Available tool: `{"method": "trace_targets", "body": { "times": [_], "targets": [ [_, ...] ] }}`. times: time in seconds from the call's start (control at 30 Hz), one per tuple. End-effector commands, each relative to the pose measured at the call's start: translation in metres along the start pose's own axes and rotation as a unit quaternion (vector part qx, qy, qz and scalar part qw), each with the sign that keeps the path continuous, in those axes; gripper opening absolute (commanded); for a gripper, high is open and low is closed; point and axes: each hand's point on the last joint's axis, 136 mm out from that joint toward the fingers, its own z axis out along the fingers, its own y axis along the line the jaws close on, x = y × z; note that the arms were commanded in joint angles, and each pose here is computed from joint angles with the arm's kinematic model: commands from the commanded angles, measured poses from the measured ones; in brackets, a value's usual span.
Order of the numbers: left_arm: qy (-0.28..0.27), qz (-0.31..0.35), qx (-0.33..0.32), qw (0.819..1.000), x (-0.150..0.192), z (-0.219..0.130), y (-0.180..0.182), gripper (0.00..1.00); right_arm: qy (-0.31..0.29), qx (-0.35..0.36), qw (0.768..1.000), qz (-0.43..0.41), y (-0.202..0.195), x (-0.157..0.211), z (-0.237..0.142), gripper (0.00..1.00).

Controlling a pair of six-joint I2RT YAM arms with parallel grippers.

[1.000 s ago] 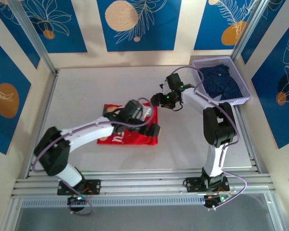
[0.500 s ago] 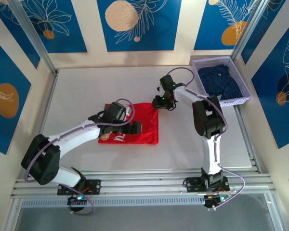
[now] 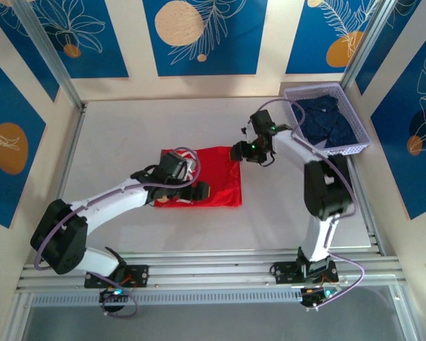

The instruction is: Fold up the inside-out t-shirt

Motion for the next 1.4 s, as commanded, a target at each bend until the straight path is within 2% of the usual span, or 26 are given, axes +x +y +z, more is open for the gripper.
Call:
{"method": "trace_targets", "body": {
  "times": [0.0, 0.13, 0.23, 0.4, 0.6, 0.77, 0.83, 1.0, 1.1, 1.23, 1.37],
  "targets": [
    [-0.031, -0.013, -0.03, 0.999, -0.021, -0.01, 0.017, 0.94, 0.034, -0.063, 0.997, 0.024, 0.025, 0.047, -0.01, 0.65],
    [-0.038, -0.022, -0.038, 0.998, -0.028, -0.012, 0.029, 0.94, 0.058, -0.094, 0.993, 0.035, 0.036, 0.075, 0.004, 0.6],
    [-0.034, -0.023, -0.043, 0.998, -0.029, -0.013, 0.034, 0.94, 0.071, -0.078, 0.994, 0.033, 0.032, 0.078, 0.017, 0.53],
    [-0.036, -0.023, -0.048, 0.998, -0.029, -0.017, 0.039, 0.94, 0.072, -0.027, 0.997, 0.028, 0.012, 0.082, 0.02, 0.33],
    [-0.037, -0.029, -0.063, 0.997, -0.029, -0.019, 0.051, 0.94, 0.087, 0.019, 0.995, 0.055, -0.014, 0.105, 0.017, 0.08],
    [-0.04, -0.026, -0.071, 0.996, -0.032, -0.024, 0.056, 0.94, 0.099, 0.035, 0.991, 0.078, -0.028, 0.119, 0.019, 0.02],
    [-0.037, -0.023, -0.074, 0.996, -0.032, -0.024, 0.057, 0.94, 0.096, 0.037, 0.991, 0.082, -0.03, 0.12, 0.017, 0.03],
    [-0.027, -0.018, -0.076, 0.997, -0.029, -0.021, 0.058, 0.94, 0.077, 0.04, 0.993, 0.075, -0.024, 0.106, 0.005, 0.32],
    [-0.028, -0.011, -0.06, 0.998, -0.033, -0.02, 0.051, 0.94, 0.049, 0.035, 0.997, 0.056, -0.011, 0.092, -0.007, 0.39],
    [-0.025, 0.004, -0.024, 0.999, -0.043, -0.012, 0.037, 0.94, 0.019, 0.016, 0.999, 0.035, 0.014, 0.083, -0.012, 0.42],
    [-0.005, -0.022, -0.049, 0.999, -0.052, 0.008, 0.056, 0.94, 0.029, -0.042, 0.997, 0.06, 0.039, 0.087, 0.004, 0.39]
  ]
}}
